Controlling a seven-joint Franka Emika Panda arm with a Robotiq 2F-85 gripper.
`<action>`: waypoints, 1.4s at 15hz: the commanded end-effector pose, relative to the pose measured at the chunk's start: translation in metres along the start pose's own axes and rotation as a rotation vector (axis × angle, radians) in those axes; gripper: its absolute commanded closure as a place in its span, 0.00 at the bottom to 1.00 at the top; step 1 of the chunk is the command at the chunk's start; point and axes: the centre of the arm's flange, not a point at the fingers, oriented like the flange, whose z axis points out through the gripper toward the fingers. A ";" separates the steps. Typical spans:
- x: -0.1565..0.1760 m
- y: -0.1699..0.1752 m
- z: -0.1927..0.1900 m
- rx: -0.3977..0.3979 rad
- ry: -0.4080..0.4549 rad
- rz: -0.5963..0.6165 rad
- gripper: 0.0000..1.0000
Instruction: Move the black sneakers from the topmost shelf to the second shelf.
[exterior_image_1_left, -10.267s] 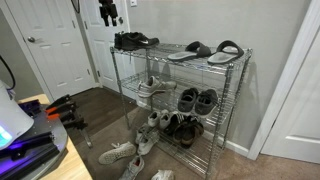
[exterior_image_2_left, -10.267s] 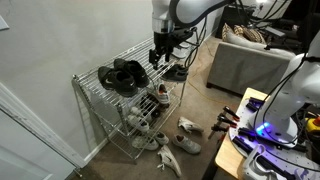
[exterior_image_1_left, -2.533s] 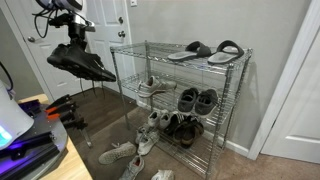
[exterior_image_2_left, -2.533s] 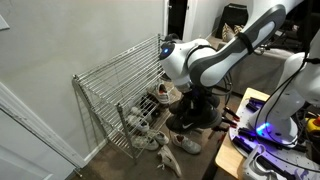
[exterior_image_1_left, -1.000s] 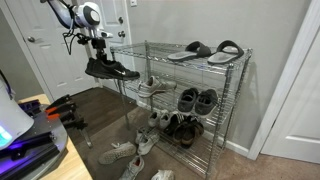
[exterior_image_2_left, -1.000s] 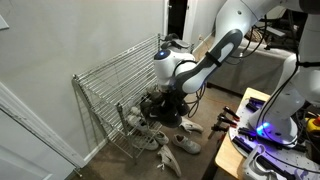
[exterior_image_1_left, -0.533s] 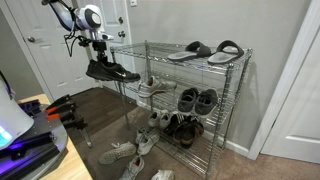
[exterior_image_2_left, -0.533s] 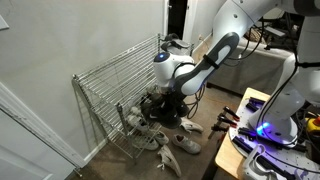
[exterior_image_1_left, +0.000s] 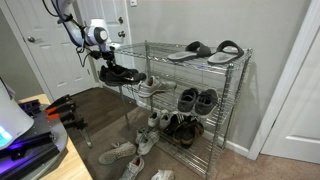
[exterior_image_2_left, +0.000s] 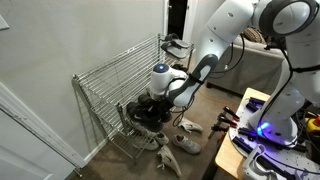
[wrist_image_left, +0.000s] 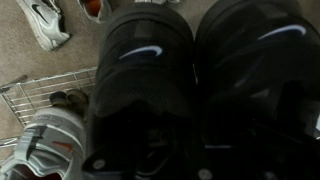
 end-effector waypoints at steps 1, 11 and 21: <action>0.007 -0.016 0.016 0.033 0.148 0.015 0.95; 0.037 -0.033 0.044 0.023 0.327 0.017 0.95; 0.099 -0.030 0.047 0.024 0.400 0.065 0.94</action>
